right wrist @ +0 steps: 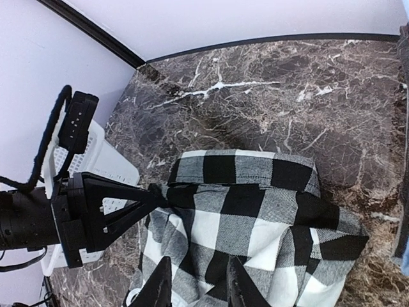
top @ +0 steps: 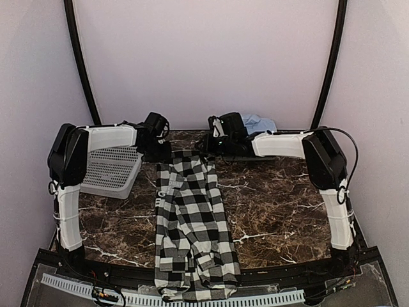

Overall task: Fold and stack the long sleeve shirts
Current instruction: Move the rectangle-folded shirt to the center of the board.

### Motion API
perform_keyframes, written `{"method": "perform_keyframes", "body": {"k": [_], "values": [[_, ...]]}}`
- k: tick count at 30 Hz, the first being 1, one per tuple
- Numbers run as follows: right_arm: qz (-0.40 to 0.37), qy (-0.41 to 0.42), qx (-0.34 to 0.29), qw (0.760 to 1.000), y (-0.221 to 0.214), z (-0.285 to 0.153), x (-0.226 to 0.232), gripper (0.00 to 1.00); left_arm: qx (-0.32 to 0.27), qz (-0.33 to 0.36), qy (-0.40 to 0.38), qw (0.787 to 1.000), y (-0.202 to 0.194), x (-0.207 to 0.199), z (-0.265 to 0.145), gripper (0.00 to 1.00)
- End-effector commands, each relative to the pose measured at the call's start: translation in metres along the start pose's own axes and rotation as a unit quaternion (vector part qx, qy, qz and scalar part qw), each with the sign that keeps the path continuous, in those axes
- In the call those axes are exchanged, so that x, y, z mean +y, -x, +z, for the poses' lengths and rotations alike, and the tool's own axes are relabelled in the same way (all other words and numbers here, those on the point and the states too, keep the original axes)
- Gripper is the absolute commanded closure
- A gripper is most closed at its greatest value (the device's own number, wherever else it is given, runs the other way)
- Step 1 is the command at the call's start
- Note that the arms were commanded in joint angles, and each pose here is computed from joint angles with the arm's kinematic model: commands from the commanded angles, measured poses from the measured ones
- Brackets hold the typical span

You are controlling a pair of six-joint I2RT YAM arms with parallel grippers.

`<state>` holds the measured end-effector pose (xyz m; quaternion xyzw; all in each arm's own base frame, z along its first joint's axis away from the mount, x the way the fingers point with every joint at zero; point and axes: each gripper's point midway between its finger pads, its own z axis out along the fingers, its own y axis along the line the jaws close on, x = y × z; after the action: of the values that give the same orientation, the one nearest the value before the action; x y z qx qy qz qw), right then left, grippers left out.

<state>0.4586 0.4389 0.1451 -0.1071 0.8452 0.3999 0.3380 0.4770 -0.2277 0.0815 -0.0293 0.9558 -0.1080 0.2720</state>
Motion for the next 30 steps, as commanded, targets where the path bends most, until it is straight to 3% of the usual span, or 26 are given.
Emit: {"method": "perform_keyframes", "body": {"k": [1,8,18,26,30], "values": [[0.003,-0.001,0.041,0.999,-0.026,0.025,-0.013,0.74,0.019,0.009,0.024,0.999,-0.003,0.007,0.013,0.9],[0.013,-0.063,0.057,0.996,-0.045,0.044,-0.054,0.76,0.034,0.013,0.047,0.998,-0.008,0.014,0.033,0.91],[0.005,-0.147,0.057,0.987,-0.035,0.064,-0.107,0.75,0.046,0.02,0.055,0.997,-0.004,0.01,0.058,0.91],[-0.002,-0.09,0.051,0.995,-0.005,0.08,-0.11,0.7,0.033,0.013,0.046,0.998,0.019,-0.005,0.072,0.91],[-0.026,-0.059,0.03,0.997,0.031,0.067,-0.084,0.61,0.012,0.016,0.035,0.999,0.041,-0.015,0.062,0.83]]}}
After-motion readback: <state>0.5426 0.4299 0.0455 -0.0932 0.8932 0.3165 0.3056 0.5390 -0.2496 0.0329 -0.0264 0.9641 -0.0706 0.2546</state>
